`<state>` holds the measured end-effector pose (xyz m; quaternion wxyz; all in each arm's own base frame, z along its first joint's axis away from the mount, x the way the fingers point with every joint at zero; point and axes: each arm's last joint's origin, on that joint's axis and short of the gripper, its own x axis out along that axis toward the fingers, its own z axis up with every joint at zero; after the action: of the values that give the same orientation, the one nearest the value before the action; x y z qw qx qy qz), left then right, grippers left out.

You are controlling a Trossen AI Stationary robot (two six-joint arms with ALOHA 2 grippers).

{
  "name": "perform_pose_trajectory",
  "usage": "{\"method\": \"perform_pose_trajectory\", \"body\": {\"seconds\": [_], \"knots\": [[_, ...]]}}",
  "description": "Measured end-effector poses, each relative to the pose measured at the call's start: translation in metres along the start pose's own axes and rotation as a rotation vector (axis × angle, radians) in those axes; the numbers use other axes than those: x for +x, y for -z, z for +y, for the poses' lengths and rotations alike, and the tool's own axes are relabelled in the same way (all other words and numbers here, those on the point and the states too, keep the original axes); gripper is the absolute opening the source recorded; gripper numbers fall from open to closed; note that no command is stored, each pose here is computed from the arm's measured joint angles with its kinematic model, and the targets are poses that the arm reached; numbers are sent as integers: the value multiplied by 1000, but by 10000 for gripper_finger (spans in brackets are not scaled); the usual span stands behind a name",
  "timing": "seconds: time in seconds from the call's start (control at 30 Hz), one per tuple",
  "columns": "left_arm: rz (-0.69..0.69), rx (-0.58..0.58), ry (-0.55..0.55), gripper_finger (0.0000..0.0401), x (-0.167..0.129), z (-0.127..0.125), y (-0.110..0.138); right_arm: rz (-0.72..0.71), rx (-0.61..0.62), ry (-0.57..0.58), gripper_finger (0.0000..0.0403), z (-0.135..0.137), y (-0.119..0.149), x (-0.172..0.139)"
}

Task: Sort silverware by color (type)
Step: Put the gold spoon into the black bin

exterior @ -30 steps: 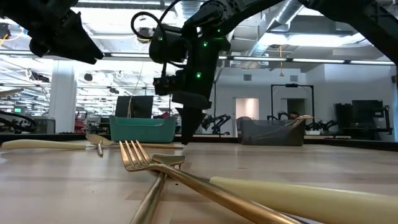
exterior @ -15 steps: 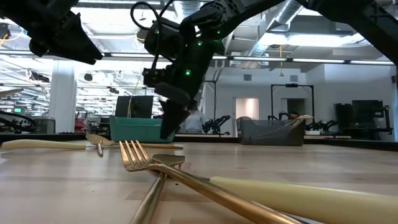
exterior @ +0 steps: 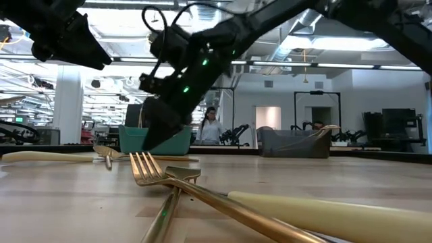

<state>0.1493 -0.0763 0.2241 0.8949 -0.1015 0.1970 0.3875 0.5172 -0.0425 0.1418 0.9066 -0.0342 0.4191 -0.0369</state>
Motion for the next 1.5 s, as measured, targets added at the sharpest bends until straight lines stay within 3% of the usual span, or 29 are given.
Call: {"method": "perform_pose_trajectory", "body": {"seconds": [0.27,0.53,0.67,0.9,1.17,1.27,1.5], "knots": [[0,0,0,171,0,0,0,35,19,8,132,-4,15,23],[0,-1,-1,171,0,0,0,59,24,9,33,-5,19,26],[0,-2,0,171,0,0,0,57,49,9,32,-5,18,25],[3,-17,1,171,0,0,0,73,56,13,32,-11,6,-6],[6,-26,3,171,0,0,0,-43,61,46,32,-25,-27,-69],[5,-27,3,171,0,0,0,-60,67,70,32,-29,-22,-83],[-39,-21,-9,171,2,-5,2,-275,128,95,32,-34,-4,-121]]}}
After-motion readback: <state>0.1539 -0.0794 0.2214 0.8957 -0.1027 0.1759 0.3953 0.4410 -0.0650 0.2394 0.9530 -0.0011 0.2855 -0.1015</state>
